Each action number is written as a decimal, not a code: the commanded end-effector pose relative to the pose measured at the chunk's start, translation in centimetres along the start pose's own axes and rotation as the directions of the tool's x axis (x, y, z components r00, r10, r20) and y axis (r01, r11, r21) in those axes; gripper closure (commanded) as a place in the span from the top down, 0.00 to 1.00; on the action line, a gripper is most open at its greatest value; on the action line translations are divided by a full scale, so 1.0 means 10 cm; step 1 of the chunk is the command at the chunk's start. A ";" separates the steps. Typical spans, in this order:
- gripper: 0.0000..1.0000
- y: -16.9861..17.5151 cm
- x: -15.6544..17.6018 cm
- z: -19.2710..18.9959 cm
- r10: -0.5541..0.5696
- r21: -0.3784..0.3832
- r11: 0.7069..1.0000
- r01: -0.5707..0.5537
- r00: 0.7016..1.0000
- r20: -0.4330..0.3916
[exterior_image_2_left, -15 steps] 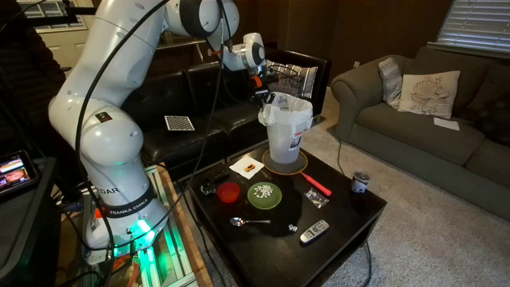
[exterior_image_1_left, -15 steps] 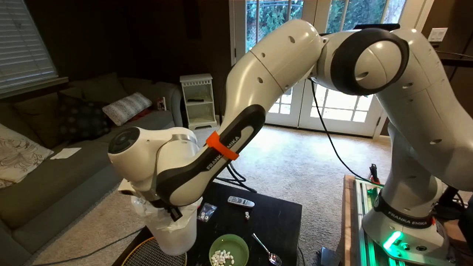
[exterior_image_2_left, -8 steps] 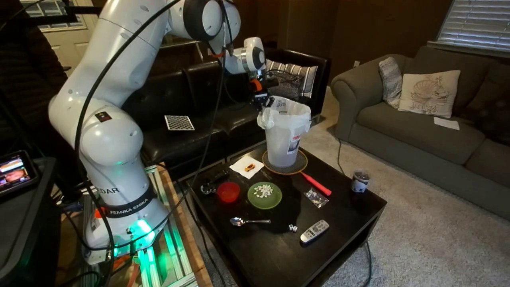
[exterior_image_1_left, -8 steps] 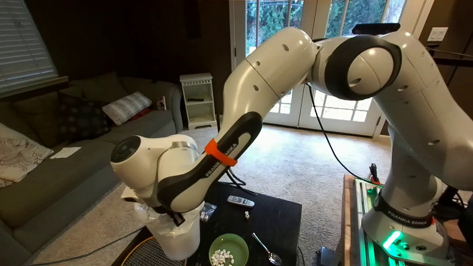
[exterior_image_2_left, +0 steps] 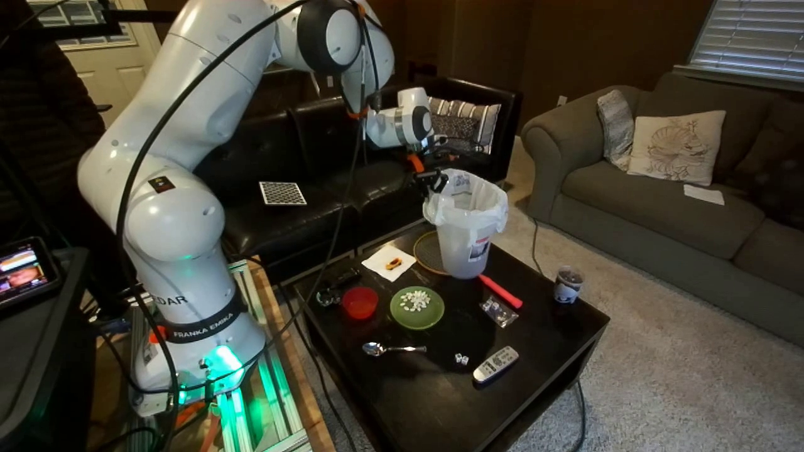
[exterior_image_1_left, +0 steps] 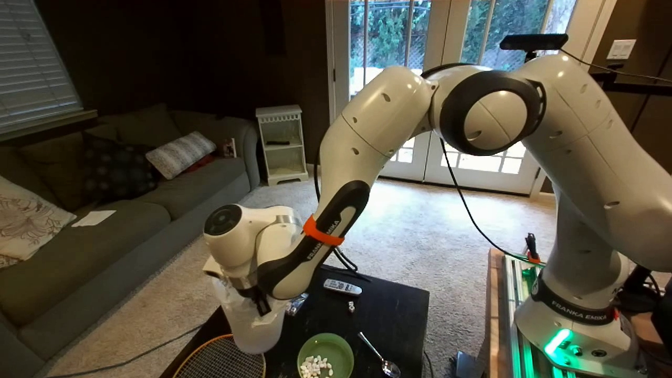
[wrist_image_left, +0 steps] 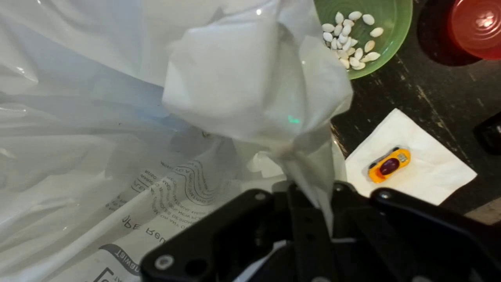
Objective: Move the trash can to the left
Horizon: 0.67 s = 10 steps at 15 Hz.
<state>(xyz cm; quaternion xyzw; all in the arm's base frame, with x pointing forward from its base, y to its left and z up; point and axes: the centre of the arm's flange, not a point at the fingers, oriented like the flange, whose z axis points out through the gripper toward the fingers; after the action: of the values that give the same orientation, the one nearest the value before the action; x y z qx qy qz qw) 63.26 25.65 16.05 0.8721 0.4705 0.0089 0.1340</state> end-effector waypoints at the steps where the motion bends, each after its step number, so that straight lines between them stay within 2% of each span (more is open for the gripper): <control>1: 0.01 0.06 -0.40 -0.01 0.059 0.000 0.998 -0.059 0.998 -0.018; 4: 0.01 0.10 -0.57 0.20 0.071 0.067 0.995 -0.072 0.997 0.015; 7: 0.01 0.15 -0.60 0.41 0.083 0.068 0.994 -0.085 0.996 0.030; 10: 0.01 0.20 -0.61 0.47 0.094 0.058 0.994 -0.097 0.994 0.046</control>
<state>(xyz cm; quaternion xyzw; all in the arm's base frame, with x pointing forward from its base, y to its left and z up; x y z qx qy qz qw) 61.90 18.76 12.11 0.8953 0.4297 -0.0258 0.1149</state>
